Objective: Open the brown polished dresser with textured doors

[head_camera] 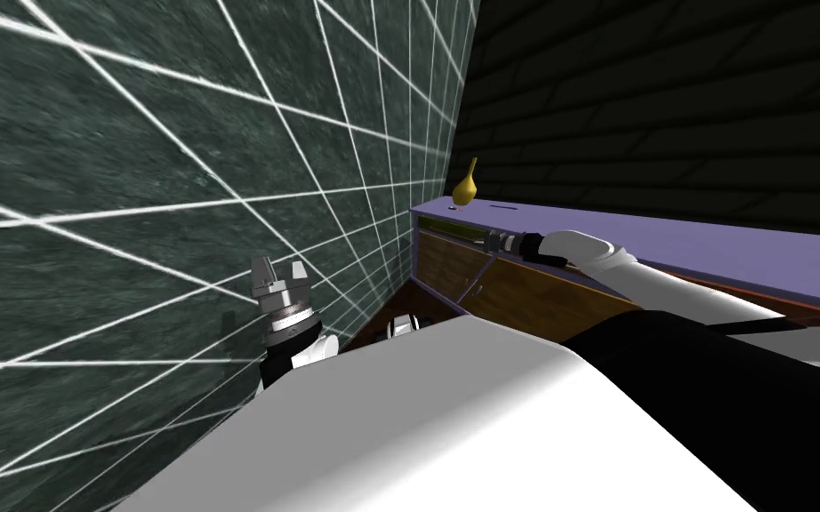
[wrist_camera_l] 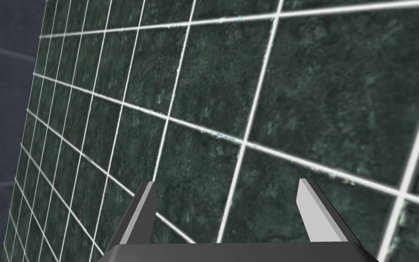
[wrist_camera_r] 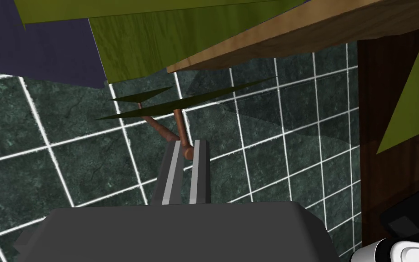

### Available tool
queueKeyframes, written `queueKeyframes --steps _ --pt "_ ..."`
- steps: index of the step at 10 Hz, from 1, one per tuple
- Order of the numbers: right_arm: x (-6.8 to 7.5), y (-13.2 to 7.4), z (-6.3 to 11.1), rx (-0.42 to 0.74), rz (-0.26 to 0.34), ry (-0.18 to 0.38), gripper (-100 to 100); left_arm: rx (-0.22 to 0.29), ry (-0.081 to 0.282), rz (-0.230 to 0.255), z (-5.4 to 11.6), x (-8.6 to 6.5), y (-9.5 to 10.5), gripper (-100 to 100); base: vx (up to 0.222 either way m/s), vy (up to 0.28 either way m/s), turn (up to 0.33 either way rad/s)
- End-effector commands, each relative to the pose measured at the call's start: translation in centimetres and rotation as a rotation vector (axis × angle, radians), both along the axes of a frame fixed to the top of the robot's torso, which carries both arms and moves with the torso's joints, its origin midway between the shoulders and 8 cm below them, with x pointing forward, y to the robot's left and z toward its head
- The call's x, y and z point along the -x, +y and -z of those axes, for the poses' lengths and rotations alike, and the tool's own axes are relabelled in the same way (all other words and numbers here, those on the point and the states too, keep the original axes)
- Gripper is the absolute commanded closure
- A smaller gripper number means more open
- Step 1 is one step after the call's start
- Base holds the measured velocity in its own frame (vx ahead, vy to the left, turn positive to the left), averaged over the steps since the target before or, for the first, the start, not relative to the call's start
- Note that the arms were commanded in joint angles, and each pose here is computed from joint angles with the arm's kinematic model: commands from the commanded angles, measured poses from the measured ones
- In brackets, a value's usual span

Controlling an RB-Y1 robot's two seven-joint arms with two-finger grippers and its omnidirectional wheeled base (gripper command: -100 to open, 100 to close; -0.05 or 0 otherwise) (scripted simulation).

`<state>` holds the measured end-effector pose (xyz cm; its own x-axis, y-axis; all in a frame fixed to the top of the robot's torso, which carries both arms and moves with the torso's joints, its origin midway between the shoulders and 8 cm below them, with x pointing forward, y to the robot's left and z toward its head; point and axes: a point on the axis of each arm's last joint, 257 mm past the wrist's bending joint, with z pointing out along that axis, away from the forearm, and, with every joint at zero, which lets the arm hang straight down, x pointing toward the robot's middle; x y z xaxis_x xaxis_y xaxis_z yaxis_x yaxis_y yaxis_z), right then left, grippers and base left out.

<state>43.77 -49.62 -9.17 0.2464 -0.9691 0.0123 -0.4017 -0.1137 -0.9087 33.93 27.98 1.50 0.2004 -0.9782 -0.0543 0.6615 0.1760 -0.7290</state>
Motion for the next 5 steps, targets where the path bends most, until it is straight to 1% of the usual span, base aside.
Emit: queueKeyframes --steps 1,2,3,4,5 --pt "0.1 -4.3 -0.1 -0.002 0.097 0.001 100 0.0 0.0 0.0 0.0 0.0 0.0 0 -0.178 0.083 0.365" --pt "0.2 -6.2 -0.2 -0.002 0.14 -0.002 100 0.0 0.0 0.0 0.0 0.0 0.0 0 -0.265 0.066 0.422" --pt "0.3 -6.9 -0.1 -0.003 0.154 0.001 100 0.0 0.0 0.0 0.0 0.0 0.0 0 -0.22 0.044 0.24" --pt "0.5 -9.0 -0.2 -0.003 0.201 0.0 100 0.0 0.0 0.0 0.0 0.0 0.0 0 -0.209 0.045 0.426" --pt "0.6 -9.2 -0.1 -0.004 0.206 0.001 100 0.0 0.0 0.0 0.0 0.0 0.0 0 -0.136 0.039 0.154"
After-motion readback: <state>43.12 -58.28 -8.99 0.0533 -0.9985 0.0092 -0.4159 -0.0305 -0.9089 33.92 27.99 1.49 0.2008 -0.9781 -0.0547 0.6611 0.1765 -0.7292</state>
